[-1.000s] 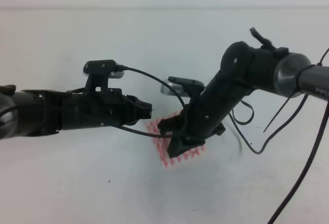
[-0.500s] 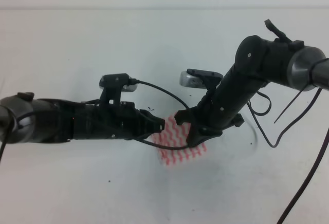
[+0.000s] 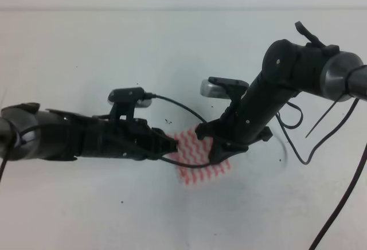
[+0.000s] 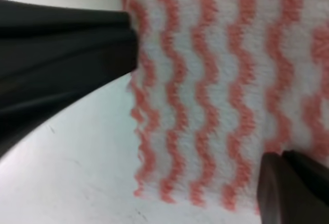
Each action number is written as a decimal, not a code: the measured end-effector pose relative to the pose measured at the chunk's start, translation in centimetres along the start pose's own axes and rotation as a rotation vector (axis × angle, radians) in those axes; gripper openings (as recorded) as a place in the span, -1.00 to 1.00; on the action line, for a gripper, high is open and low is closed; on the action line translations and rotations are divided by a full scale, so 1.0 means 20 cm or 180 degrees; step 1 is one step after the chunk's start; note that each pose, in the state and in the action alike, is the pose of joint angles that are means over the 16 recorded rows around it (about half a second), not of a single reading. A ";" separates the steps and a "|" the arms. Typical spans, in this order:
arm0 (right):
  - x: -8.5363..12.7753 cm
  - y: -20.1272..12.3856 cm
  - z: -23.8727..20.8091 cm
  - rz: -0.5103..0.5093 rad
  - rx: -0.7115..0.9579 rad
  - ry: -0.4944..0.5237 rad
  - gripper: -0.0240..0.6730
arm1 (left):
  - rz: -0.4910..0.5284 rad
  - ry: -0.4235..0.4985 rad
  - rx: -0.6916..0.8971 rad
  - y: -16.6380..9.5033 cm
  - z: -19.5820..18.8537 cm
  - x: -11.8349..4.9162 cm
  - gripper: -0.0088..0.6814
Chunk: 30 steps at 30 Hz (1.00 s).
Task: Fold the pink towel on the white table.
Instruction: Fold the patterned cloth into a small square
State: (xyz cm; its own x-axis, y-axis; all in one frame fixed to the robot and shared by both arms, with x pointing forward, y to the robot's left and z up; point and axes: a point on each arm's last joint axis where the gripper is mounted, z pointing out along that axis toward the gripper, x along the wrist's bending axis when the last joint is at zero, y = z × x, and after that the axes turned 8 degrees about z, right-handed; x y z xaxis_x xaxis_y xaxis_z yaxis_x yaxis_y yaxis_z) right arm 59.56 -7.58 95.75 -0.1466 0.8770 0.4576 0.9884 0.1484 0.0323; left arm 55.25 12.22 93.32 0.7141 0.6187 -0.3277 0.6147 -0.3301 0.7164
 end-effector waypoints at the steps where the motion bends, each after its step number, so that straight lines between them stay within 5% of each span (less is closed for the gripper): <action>1: 0.00 0.00 0.00 0.0003 0.0002 -0.0002 -0.98 | 0.0012 0.0003 -0.0012 0.01 -0.01 -0.01 -0.98; 11: 0.00 0.00 0.00 0.0032 0.0005 -0.0008 -0.98 | 0.0015 -0.0125 -0.0145 0.05 -0.05 -0.05 -0.98; 30: -0.01 0.00 0.00 0.0023 0.0020 -0.0054 -0.98 | -0.0078 -0.0090 0.0237 -0.06 0.05 0.01 -0.98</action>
State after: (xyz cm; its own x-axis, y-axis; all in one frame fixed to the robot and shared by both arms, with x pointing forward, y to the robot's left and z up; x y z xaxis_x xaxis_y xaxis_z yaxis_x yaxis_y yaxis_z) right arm 59.58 -7.74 95.56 -0.1403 0.8856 0.4428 0.9892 0.1449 0.0234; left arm 54.93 12.15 91.76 0.7069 0.6073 -0.3626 0.6546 -0.3677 0.6605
